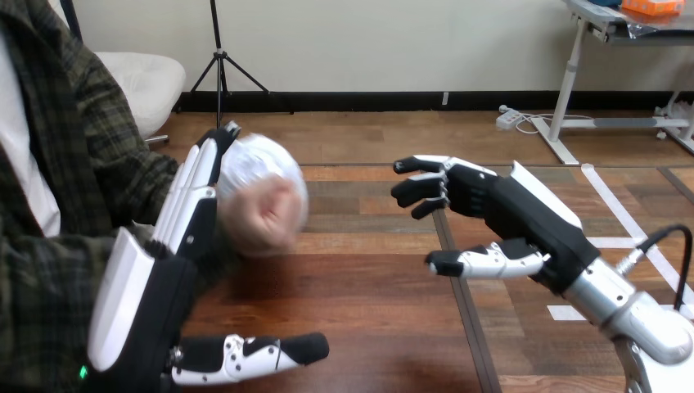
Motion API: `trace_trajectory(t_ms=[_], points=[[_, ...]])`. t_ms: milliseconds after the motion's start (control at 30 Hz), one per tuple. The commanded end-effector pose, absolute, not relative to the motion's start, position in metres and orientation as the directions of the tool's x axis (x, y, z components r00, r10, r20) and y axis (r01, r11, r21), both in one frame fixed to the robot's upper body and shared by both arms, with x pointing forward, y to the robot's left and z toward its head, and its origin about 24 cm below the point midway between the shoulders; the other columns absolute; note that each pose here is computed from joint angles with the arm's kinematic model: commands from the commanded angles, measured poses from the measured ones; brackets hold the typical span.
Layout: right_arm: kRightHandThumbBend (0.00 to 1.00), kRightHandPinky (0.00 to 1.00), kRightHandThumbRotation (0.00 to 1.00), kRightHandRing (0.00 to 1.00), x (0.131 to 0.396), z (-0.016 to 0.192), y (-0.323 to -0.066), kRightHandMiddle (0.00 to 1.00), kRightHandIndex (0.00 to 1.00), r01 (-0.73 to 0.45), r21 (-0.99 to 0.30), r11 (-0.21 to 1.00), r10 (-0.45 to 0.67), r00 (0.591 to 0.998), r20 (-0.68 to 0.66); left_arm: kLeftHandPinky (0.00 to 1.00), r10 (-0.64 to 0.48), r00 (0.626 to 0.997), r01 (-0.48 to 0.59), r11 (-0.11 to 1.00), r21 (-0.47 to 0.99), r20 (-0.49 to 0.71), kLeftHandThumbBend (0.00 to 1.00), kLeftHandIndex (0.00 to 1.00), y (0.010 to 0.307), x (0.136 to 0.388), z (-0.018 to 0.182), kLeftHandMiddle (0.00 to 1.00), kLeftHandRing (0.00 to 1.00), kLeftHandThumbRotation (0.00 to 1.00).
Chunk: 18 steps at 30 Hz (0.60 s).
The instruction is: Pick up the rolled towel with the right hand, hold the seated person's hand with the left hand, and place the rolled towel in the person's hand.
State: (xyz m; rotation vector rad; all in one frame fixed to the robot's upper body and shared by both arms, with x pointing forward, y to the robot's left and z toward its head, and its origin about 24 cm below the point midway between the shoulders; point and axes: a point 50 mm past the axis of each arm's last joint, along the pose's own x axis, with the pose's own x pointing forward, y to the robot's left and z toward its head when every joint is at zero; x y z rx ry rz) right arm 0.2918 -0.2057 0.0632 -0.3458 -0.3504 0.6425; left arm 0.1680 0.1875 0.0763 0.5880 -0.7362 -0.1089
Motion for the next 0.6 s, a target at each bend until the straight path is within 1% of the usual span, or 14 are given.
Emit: trace_trajectory(t_ms=[0,33,100,300,400,467,567], points=[[0.92,0.71,0.45,0.76,0.294,0.085,-0.211,0.77,0.83,-0.465,-0.436,0.77,0.613,0.728,0.306,0.94,-0.264,0.733,-0.059,0.893,0.446,0.627,1.0,1.0,0.183,0.171,0.071,1.0,1.0,0.55],[0.92,0.71,0.45,0.76,0.292,0.084,-0.212,0.77,0.82,-0.464,-0.435,0.772,0.612,0.729,0.307,0.94,-0.274,0.737,-0.019,0.905,0.424,0.618,1.0,1.0,0.181,0.17,0.069,1.0,1.0,0.54],[0.91,0.71,0.44,0.77,0.29,0.083,-0.213,0.77,0.83,-0.463,-0.436,0.771,0.612,0.728,0.308,0.97,-0.287,0.739,0.026,0.916,0.401,0.609,1.0,1.0,0.179,0.169,0.066,1.0,1.0,0.51],[0.92,0.72,0.45,0.77,0.285,0.081,-0.216,0.77,0.83,-0.448,-0.436,0.78,0.599,0.735,0.317,0.99,-0.288,0.73,0.055,0.929,0.367,0.619,1.0,1.0,0.172,0.165,0.06,1.0,1.0,0.5],[0.93,0.72,0.47,0.77,0.282,0.078,-0.217,0.77,0.83,-0.439,-0.415,0.797,0.581,0.746,0.325,1.0,-0.292,0.75,0.097,0.936,0.338,0.593,1.0,1.0,0.167,0.161,0.056,1.0,1.0,0.5],[0.94,0.72,0.47,0.77,0.28,0.076,-0.217,0.77,0.83,-0.439,-0.402,0.803,0.574,0.751,0.325,1.0,-0.285,0.76,0.152,0.952,0.266,0.584,1.0,1.0,0.163,0.16,0.053,1.0,1.0,0.49],[0.96,0.73,0.48,0.77,0.277,0.074,-0.217,0.76,0.83,-0.434,-0.379,0.817,0.559,0.759,0.334,1.0,-0.267,0.773,0.183,0.962,0.201,0.575,1.0,1.0,0.158,0.159,0.049,1.0,1.0,0.48]])
